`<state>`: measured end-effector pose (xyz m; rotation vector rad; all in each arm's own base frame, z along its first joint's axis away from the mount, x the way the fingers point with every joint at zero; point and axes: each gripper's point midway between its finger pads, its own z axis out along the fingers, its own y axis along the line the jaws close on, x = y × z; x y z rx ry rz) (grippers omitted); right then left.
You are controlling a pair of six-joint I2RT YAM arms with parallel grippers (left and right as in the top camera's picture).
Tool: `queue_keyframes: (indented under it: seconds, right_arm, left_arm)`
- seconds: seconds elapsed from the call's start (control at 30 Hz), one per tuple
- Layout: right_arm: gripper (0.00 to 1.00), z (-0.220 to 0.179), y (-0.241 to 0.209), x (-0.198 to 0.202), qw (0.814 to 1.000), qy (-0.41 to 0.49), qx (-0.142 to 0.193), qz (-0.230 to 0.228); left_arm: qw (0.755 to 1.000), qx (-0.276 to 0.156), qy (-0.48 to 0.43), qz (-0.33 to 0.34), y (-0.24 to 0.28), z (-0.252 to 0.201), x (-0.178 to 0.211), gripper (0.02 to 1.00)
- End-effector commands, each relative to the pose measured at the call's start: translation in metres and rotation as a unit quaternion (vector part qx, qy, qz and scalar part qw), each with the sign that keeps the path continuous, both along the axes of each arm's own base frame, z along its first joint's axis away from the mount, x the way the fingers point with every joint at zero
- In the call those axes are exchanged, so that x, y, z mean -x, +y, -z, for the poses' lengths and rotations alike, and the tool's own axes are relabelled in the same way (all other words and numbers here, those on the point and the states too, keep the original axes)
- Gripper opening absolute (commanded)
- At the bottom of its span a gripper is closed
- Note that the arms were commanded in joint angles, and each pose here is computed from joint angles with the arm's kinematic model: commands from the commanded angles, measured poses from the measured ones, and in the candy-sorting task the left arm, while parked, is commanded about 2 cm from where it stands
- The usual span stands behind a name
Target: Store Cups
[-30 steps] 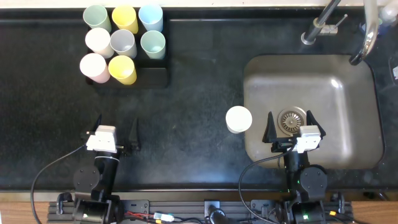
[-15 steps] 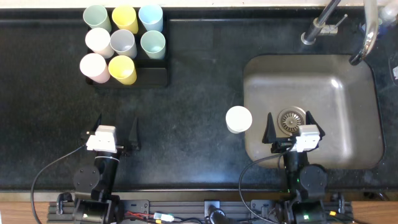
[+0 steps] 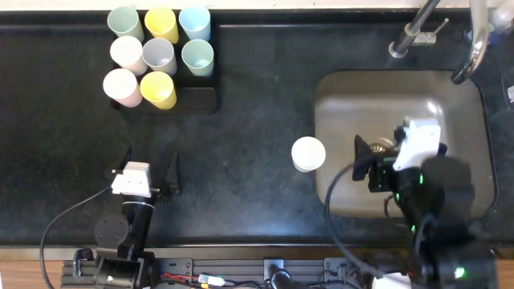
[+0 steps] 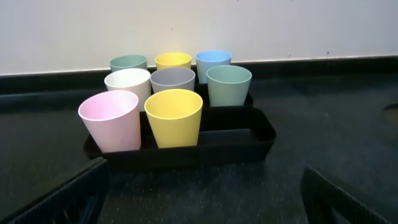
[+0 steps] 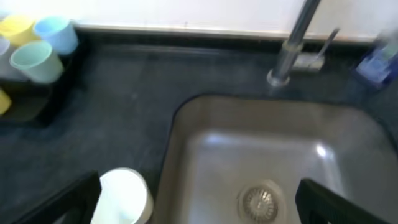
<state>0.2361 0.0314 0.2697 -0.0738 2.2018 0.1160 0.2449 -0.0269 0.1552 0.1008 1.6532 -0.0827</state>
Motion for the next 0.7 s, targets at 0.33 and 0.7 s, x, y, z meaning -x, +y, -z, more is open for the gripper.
queue_keyframes:
  seconds: [0.33, 0.7]
  right_arm:
    - [0.998, 0.07, 0.039, -0.022, 0.938, 0.339, -0.051, -0.049]
    - [0.996, 0.117, 0.057, -0.038, 0.899, 0.43, -0.011, -0.086]
  left_arm:
    - [1.0, -0.008, -0.004, 0.003, 0.0, -0.001, 0.0, 1.0]
    - [1.0, -0.008, -0.004, 0.003, 0.0, -0.001, 0.0, 1.0]
